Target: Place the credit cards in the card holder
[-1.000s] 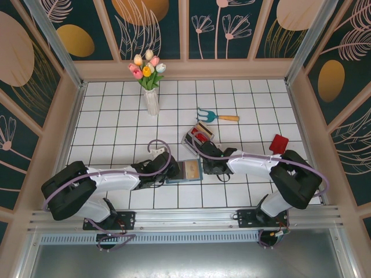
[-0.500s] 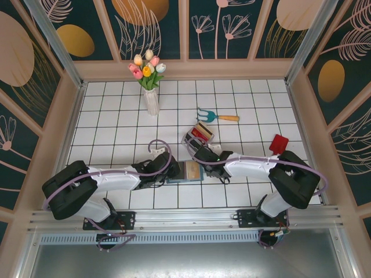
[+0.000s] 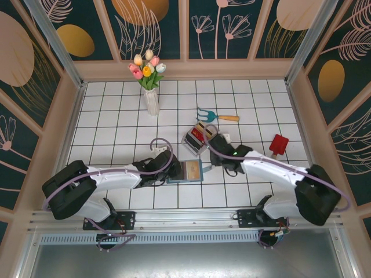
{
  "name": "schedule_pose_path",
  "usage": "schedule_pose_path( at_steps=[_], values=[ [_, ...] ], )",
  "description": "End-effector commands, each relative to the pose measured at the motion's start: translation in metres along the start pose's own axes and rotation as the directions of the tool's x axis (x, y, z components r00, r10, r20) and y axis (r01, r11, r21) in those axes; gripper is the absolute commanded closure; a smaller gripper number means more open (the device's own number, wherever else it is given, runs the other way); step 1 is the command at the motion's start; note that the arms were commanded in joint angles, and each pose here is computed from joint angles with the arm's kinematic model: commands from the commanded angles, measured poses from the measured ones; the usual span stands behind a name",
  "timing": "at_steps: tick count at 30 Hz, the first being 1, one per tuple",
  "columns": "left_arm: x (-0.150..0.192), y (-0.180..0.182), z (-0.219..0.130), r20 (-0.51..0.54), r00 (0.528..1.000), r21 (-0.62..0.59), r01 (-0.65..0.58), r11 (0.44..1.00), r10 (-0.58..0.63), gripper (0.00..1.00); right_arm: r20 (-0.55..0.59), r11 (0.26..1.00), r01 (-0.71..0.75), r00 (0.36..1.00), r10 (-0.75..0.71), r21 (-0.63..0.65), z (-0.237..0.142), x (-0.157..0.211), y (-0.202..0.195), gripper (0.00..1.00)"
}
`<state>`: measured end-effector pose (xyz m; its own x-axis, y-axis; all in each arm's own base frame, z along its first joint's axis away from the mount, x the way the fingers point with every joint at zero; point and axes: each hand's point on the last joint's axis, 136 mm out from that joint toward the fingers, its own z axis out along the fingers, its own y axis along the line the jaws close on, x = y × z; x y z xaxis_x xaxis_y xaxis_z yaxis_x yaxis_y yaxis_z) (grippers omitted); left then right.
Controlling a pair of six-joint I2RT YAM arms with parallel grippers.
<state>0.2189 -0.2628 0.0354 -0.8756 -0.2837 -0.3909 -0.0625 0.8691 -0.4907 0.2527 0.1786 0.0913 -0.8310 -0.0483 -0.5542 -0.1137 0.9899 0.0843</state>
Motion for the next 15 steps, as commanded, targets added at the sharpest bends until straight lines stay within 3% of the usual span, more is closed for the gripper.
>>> schedule_pose_path(
  at_steps=[1, 5, 10, 15],
  values=[
    [-0.017, -0.016, -0.013, 0.032, 0.999, 0.016, -0.038, 0.999, 0.037, 0.58, 0.059, 0.976, 0.066, 0.997, -0.055, -0.208, -0.020, -0.038, 0.031, 0.61],
    [-0.037, -0.016, -0.020, 0.066, 0.998, 0.013, -0.009, 1.000, 0.008, 0.54, 0.087, 0.944, 0.189, 0.981, -0.172, -0.270, -0.025, -0.059, 0.054, 0.63],
    [-0.061, -0.007, -0.026, 0.106, 0.992, 0.045, 0.064, 0.997, -0.068, 0.48, 0.028, 0.900, 0.280, 0.957, -0.287, -0.334, -0.005, -0.063, 0.088, 0.66],
    [-0.072, -0.006, -0.024, 0.106, 0.987, 0.086, 0.116, 0.990, -0.124, 0.41, 0.000, 0.922, 0.338, 0.939, -0.344, -0.190, 0.027, -0.073, 0.086, 0.66]
  ],
)
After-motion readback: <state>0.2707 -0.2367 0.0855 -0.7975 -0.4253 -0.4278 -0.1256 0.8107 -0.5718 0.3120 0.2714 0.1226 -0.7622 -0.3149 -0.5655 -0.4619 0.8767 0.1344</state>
